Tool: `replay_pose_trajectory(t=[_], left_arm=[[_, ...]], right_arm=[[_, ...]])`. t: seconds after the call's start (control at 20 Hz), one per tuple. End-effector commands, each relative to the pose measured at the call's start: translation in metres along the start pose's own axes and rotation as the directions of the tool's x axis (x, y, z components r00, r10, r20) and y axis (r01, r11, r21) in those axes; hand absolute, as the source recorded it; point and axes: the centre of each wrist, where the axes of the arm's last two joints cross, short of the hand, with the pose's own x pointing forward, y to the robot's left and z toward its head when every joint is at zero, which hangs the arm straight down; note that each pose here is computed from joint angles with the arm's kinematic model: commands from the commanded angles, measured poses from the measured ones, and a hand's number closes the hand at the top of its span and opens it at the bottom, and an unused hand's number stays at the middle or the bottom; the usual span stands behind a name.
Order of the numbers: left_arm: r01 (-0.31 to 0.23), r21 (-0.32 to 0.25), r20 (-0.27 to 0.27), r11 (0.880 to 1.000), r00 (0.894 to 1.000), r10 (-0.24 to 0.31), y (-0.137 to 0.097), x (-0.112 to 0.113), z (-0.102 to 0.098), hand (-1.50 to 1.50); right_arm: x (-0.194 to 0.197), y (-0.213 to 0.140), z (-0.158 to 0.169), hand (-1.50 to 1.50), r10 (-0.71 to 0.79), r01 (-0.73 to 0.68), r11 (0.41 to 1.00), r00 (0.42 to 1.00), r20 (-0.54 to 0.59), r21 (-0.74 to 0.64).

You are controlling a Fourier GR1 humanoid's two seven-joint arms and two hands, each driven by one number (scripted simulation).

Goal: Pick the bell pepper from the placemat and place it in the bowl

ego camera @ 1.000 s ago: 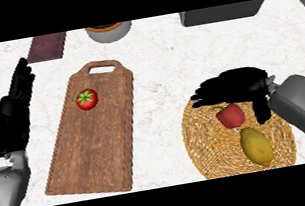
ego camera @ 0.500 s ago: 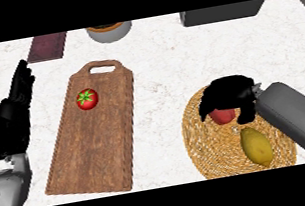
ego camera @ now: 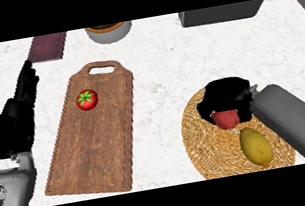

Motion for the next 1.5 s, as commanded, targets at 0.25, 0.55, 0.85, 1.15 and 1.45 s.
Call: replay_pose_trajectory(t=[0.25, 0.55, 0.85, 1.15, 1.45], left_arm=[[0.001, 0.050, -0.023, 0.999, 1.000, 0.000, 0.013, -0.017, 0.010, 0.00], [0.033, 0.114, -0.091, 0.993, 0.996, -0.023, 0.027, -0.024, 0.017, 0.00], [0.047, 0.116, -0.089, 0.992, 0.995, -0.037, 0.033, -0.024, 0.022, 0.00], [0.036, 0.108, -0.083, 0.993, 0.996, -0.027, 0.040, -0.025, 0.027, 0.00], [0.006, 0.088, -0.041, 0.996, 0.999, -0.002, 0.026, -0.009, 0.020, 0.00]], right_arm=[[0.021, 0.021, -0.011, 1.50, -0.190, 0.168, 0.973, 0.971, -0.142, -0.158], [0.052, 0.085, -0.028, 1.50, -0.591, 0.397, 0.781, 0.721, -0.362, -0.483], [0.090, 0.047, -0.037, 1.50, -0.741, 0.298, 0.501, 0.633, -0.225, -0.812], [0.134, 0.023, 0.002, 1.50, -0.800, 0.082, 0.332, 0.551, -0.235, -0.940], [0.190, -0.006, 0.074, 1.50, -0.831, -0.163, 0.296, 0.441, -0.338, -0.941]])
